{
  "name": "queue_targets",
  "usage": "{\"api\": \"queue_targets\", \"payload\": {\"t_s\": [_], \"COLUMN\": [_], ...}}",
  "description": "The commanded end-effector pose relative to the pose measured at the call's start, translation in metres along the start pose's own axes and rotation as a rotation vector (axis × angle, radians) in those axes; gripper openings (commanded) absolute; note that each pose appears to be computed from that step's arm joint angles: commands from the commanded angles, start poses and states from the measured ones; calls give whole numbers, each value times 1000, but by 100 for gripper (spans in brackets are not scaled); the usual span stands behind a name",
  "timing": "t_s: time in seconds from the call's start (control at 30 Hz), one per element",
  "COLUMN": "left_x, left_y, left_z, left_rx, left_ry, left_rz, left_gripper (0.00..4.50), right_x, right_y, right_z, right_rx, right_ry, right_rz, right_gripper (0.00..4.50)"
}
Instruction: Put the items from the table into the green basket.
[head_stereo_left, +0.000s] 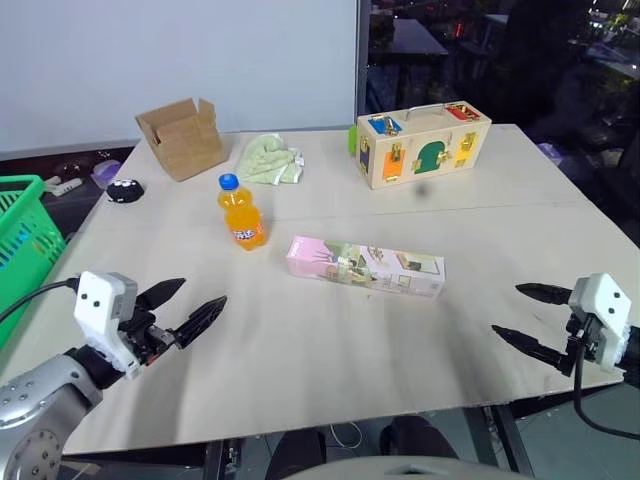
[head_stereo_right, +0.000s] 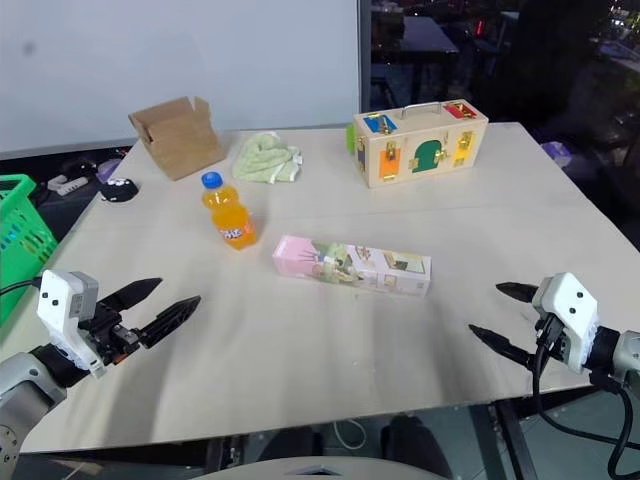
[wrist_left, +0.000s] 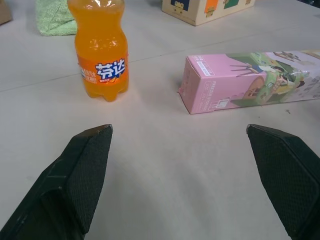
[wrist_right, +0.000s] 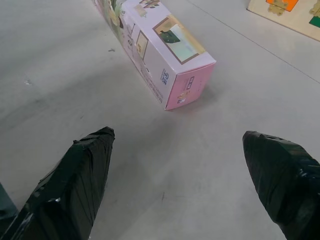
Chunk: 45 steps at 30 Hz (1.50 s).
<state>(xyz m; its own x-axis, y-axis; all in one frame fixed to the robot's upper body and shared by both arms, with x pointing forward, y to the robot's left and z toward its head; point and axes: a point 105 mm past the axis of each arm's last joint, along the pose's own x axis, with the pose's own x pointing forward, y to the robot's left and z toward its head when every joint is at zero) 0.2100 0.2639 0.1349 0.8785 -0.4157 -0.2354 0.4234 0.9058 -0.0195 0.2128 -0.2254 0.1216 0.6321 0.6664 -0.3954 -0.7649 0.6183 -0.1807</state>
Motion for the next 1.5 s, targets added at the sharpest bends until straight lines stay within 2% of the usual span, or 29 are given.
{"api": "queue_targets", "payload": {"t_s": [0.03,0.2,0.37,0.53,0.6,0.83,1.0,1.27,1.5], "left_x": [8,24,23,18,17,14,14,15,18], "left_y": [-8,-29,-64,-77,-80,-88,-87,-92,-94], "left_z": [15,22,18,15,10,6,4,-1,-3], "left_rx": [38,54,108,131,143,164,171,165,158], "left_ry": [-46,-82,-56,-57,-42,-43,-45,-52,-69], "left_rz": [-45,-140,-309,-366,-379,-385,-369,-365,-355], "left_gripper": [448,448,448,448,448,448,448,448,448], "right_x": [5,30,60,88,97,126,138,148,160], "right_y": [-9,-8,-12,-8,-7,-33,-42,-35,-36], "right_z": [9,23,42,61,61,62,56,51,28], "right_rx": [-44,24,-66,-159,-197,-260,-234,-157,-106], "right_ry": [-40,-73,-50,12,82,235,294,355,421], "right_rz": [-31,36,119,239,303,302,321,408,400], "right_gripper": [438,438,438,438,438,438,438,438,438]}}
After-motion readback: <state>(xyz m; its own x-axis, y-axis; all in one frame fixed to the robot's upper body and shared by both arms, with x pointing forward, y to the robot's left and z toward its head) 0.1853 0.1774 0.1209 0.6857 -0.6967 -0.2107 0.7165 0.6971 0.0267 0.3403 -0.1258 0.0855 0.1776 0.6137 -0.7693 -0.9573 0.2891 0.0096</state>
